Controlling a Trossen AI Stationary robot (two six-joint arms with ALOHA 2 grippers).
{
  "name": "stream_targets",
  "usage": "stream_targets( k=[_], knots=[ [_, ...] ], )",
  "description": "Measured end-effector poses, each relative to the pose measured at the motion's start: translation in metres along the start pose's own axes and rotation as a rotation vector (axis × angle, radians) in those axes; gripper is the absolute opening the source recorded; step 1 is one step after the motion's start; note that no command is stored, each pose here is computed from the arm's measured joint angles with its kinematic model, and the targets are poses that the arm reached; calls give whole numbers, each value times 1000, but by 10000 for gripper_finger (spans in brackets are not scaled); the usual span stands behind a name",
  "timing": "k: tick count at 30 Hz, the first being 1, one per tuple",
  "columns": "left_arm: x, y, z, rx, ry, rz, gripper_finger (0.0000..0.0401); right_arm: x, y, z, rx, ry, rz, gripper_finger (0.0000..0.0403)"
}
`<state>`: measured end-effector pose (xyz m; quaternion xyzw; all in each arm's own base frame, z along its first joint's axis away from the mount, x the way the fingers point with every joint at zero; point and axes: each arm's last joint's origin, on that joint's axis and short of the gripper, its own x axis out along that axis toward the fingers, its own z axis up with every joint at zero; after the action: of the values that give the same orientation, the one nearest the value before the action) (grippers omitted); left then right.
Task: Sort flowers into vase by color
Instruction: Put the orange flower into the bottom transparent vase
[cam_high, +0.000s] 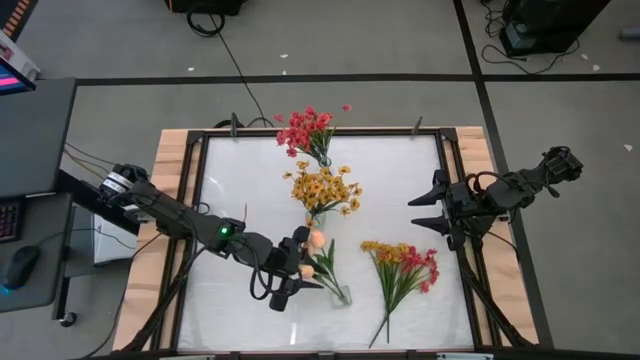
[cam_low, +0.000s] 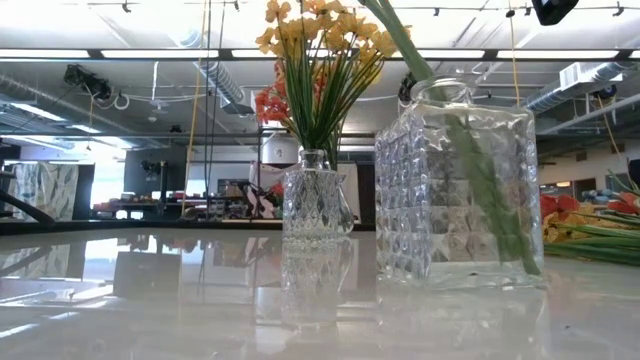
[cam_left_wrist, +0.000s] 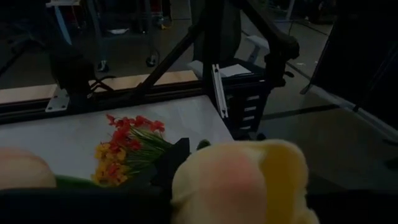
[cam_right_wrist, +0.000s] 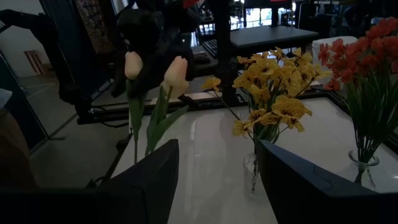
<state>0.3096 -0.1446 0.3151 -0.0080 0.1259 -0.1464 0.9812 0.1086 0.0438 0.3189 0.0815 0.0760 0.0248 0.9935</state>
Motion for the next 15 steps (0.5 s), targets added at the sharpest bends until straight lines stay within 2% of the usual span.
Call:
stream_targets(
  k=[8,15],
  knots=[
    [0,0,0,0,2,-1,160,0,0,0,0,0,0,225],
    [0,0,0,4,3,-5,206,0,0,0,0,0,0,225]
  ],
)
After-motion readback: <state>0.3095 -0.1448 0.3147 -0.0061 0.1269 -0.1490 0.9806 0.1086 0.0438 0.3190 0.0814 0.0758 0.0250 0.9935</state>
